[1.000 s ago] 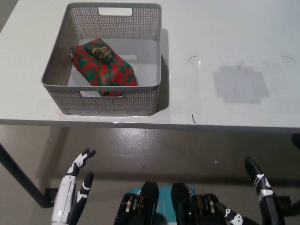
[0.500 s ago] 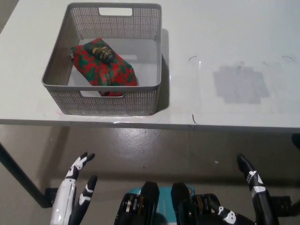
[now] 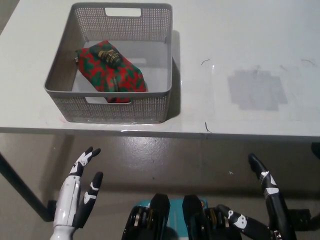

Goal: Use the right hand to pick up a bag of coffee beans on the right hand side and place it into a container on the left hand side

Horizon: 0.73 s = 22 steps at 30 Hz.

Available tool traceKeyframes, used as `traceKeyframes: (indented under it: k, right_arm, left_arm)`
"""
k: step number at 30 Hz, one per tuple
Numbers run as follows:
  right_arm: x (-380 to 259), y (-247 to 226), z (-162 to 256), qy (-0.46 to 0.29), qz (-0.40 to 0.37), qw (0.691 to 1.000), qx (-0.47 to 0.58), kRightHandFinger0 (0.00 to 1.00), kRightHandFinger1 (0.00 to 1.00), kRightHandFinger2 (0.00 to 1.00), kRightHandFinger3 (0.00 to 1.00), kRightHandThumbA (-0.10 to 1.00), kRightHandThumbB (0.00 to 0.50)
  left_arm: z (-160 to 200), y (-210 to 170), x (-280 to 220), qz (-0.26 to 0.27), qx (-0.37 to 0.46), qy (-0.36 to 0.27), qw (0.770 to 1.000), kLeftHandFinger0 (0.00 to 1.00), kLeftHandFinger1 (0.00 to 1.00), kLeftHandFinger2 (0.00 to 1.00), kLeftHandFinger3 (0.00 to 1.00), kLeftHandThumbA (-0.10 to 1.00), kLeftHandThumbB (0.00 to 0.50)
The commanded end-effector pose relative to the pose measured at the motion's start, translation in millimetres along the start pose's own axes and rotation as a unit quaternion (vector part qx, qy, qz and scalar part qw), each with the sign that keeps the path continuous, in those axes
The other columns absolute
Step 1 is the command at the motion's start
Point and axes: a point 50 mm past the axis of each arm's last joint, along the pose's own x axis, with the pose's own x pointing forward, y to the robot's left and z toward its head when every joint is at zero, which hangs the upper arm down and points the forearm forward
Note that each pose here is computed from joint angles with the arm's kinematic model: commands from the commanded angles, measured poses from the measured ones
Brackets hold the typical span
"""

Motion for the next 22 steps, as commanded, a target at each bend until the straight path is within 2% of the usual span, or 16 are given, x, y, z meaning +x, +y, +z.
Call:
traceKeyframes:
  k: [1, 5, 7, 9, 12, 18, 22]
  right_arm:
    - [6.0, 0.4, 5.4, -0.021, -0.001, 1.000, -0.001, 1.00, 1.00, 1.00, 1.00, 1.00, 0.271]
    - [7.0, 2.9, 4.1, -0.022, 0.001, 1.000, -0.002, 1.00, 1.00, 1.00, 1.00, 1.00, 0.249]
    - [6.9, 5.2, 3.6, -0.018, 0.003, 1.000, 0.000, 1.00, 1.00, 1.00, 1.00, 1.00, 0.244]
    - [8.9, 7.2, 2.2, -0.011, 0.010, 1.000, 0.005, 1.00, 1.00, 1.00, 1.00, 0.98, 0.221]
    - [9.6, 7.7, 0.5, 0.000, 0.017, 1.000, -0.006, 1.00, 1.00, 1.00, 1.00, 0.94, 0.200]
    - [0.0, 8.6, -0.1, 0.025, 0.028, 0.996, -0.075, 1.00, 1.00, 1.00, 1.00, 0.98, 0.194]
    - [-3.0, 10.5, 0.0, 0.030, 0.030, 0.996, -0.074, 1.00, 1.00, 1.00, 1.00, 0.96, 0.194]
  left_arm:
    - [5.4, 1.9, 4.8, 0.028, 0.008, -0.012, 1.000, 1.00, 1.00, 1.00, 1.00, 1.00, 0.318]
    - [5.0, 3.1, 2.8, 0.012, 0.023, -0.003, 1.000, 1.00, 1.00, 1.00, 1.00, 1.00, 0.333]
    - [4.3, 4.1, 1.2, 0.017, 0.002, -0.012, 1.000, 1.00, 1.00, 1.00, 1.00, 1.00, 0.322]
    - [3.8, 4.2, 2.6, 0.035, -0.010, -0.030, 0.999, 1.00, 1.00, 1.00, 1.00, 1.00, 0.343]
    - [3.6, 4.1, 2.7, 0.035, -0.008, -0.041, 0.999, 1.00, 1.00, 1.00, 1.00, 1.00, 0.360]
    - [0.4, 1.4, -7.0, 0.031, -0.013, -0.034, 0.999, 1.00, 1.00, 1.00, 1.00, 1.00, 0.359]
    - [-1.1, 1.4, -10.5, 0.030, -0.020, -0.030, 0.999, 1.00, 1.00, 1.00, 1.00, 1.00, 0.356]
